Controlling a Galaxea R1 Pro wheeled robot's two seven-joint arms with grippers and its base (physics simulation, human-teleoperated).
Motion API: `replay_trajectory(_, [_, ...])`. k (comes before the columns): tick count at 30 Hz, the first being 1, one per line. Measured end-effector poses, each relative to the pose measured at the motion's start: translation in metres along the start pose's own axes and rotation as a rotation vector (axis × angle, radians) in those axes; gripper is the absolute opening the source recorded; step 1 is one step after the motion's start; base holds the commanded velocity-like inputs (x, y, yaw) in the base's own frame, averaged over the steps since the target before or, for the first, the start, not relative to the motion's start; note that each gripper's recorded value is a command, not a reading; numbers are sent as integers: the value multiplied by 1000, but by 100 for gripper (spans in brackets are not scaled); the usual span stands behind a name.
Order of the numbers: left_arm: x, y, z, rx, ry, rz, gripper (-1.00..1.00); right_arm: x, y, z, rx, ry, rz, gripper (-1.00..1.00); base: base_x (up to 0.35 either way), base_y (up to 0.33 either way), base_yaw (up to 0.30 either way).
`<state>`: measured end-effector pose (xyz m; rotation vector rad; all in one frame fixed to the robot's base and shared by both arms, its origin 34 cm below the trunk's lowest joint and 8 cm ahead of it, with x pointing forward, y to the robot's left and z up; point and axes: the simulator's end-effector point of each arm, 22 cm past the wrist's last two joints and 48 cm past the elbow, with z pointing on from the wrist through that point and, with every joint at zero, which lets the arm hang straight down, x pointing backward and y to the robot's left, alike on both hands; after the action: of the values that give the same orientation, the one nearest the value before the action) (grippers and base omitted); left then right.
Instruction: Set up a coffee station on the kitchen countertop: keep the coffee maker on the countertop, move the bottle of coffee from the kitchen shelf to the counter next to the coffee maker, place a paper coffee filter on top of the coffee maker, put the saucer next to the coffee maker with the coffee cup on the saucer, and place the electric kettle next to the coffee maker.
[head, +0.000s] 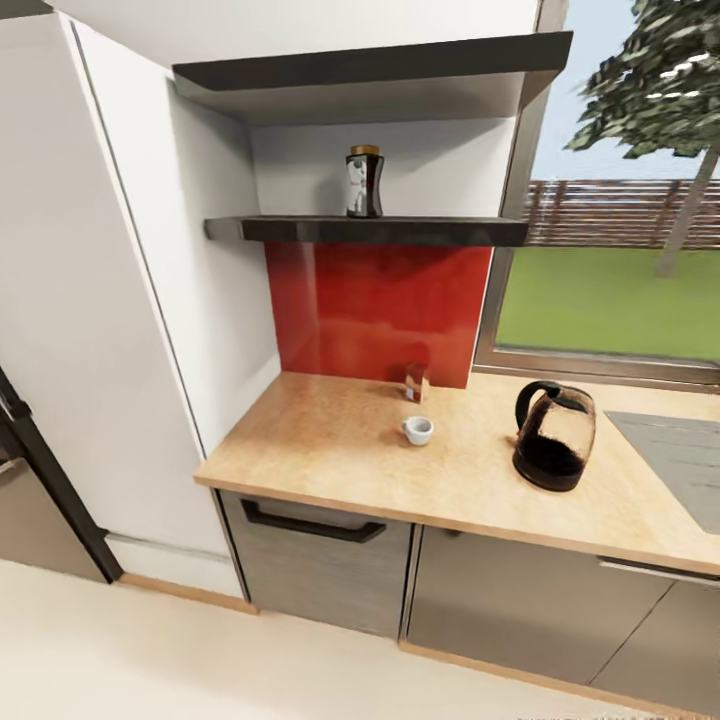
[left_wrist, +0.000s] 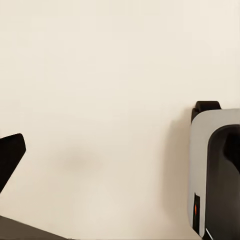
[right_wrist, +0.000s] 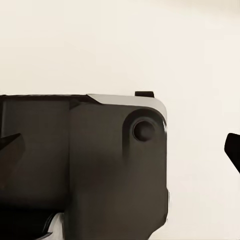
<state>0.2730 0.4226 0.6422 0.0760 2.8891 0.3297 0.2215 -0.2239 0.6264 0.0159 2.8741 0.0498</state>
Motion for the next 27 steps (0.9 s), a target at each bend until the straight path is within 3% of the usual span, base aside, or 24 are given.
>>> replay_trajectory(10, [17,0,-2,2,21,7,100,-2,0,0,1,-4,1,100,101,81,-251])
replay_trajectory(27, [34,0,-4,4,43,20,100,-2,0,0,3,-4,3,100,-149,126,-19])
